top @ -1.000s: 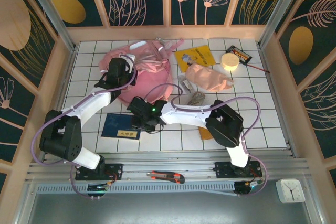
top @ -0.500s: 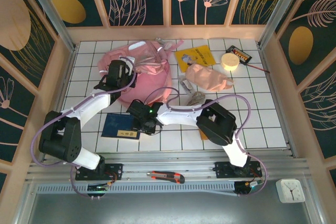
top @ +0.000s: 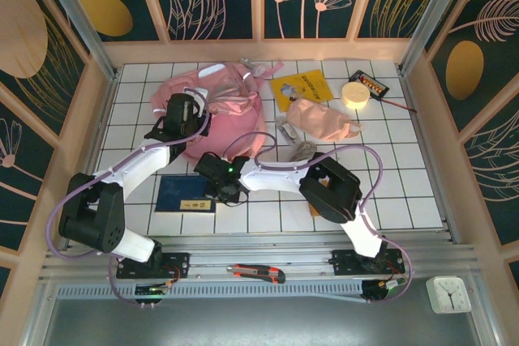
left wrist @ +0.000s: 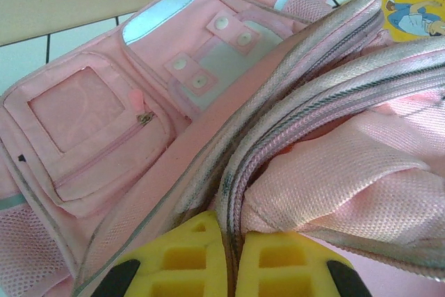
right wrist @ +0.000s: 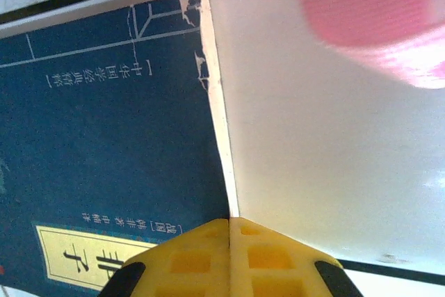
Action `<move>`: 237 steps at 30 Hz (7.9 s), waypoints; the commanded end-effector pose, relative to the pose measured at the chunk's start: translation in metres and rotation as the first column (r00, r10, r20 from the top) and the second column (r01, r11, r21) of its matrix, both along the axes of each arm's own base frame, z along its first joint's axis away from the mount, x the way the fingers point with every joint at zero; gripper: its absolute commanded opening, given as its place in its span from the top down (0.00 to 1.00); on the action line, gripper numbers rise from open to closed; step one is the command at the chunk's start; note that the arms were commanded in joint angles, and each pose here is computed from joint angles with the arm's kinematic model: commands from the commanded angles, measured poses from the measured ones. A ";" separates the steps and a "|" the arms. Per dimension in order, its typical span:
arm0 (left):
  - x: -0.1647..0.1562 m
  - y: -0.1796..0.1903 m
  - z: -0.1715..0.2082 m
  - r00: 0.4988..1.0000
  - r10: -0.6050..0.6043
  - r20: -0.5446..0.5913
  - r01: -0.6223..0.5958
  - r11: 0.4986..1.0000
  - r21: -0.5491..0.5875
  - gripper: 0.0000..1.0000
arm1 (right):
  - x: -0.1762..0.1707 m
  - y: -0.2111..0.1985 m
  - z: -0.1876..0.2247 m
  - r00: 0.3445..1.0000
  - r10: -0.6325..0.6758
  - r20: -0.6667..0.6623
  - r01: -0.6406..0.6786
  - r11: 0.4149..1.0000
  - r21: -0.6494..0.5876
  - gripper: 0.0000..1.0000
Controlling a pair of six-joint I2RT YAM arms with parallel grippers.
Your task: Pack the student bag
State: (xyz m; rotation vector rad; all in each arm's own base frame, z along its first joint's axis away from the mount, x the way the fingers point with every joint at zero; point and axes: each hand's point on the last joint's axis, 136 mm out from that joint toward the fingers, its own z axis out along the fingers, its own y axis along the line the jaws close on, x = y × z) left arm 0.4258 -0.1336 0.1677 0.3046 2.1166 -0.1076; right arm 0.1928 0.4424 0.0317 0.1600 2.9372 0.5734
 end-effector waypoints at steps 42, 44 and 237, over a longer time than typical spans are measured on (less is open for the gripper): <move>-0.092 0.017 -0.108 0.886 0.129 -0.445 -0.242 0.948 -0.208 0.89 | -0.016 -0.150 0.002 0.990 0.132 -0.055 -0.104 0.929 0.356 0.31; -0.092 0.017 -0.110 0.884 0.122 -0.452 -0.238 0.948 -0.209 0.91 | -0.014 -0.143 0.001 0.989 0.138 -0.050 -0.109 0.919 0.378 0.33; 0.014 -0.056 0.098 0.987 -0.030 -0.156 -0.063 0.827 -0.559 0.17 | 0.427 -0.372 -0.027 0.926 -0.324 0.196 0.307 0.945 0.112 0.27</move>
